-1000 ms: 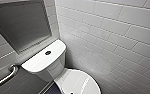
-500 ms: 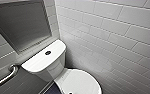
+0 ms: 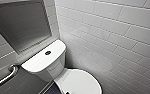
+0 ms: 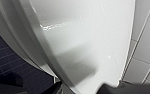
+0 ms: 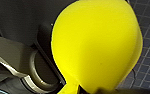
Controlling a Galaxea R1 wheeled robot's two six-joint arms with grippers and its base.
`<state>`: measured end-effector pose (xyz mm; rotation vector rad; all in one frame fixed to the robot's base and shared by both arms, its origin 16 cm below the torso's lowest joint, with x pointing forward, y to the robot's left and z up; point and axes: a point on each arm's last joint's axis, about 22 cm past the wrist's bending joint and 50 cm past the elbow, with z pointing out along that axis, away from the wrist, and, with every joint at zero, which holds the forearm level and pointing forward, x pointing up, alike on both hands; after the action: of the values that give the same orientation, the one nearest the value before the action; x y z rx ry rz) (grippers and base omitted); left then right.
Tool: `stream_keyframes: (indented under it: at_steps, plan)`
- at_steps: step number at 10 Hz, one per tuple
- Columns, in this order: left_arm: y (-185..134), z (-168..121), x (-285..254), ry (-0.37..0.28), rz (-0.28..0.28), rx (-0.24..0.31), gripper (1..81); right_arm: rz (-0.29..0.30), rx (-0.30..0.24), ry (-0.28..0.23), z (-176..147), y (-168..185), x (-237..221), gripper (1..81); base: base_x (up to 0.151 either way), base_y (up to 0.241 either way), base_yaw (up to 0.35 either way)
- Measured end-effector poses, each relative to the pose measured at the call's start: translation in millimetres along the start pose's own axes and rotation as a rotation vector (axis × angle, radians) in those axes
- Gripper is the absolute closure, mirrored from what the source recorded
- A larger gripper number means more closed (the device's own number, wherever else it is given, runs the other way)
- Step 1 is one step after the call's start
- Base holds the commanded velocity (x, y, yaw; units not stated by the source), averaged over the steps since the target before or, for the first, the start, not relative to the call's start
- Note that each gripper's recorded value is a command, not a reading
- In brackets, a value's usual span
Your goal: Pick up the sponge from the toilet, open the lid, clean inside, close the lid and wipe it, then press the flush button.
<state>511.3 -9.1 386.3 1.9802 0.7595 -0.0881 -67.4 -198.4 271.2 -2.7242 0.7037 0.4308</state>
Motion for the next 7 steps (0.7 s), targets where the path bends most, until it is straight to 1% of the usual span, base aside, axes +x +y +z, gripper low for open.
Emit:
stream_keyframes:
  at_steps: [1, 2, 5, 7]
  plan:
    - [-1.5, -11.2, 13.9, 0.03, -0.062, -0.006, 1.0, 0.0, 0.0, 0.0, 0.0, 0.0, 0.0, 81.1, 0.0, 0.0, 0.0]
    - [-1.3, -24.5, 27.5, 0.055, -0.112, -0.013, 1.0, 0.0, 0.0, 0.0, 0.1, -0.3, -0.1, 81.1, 0.0, 0.0, 0.0]
    - [16.1, -48.7, 32.4, 0.076, -0.184, -0.074, 1.0, 0.0, 0.0, 0.0, 0.1, -0.3, 0.0, 81.1, 0.0, 0.0, 0.0]
    - [22.5, -57.7, 34.8, 0.086, -0.221, -0.1, 1.0, 0.0, 0.001, 0.0, 0.2, -0.4, 0.1, 81.1, 0.0, 0.0, 0.0]
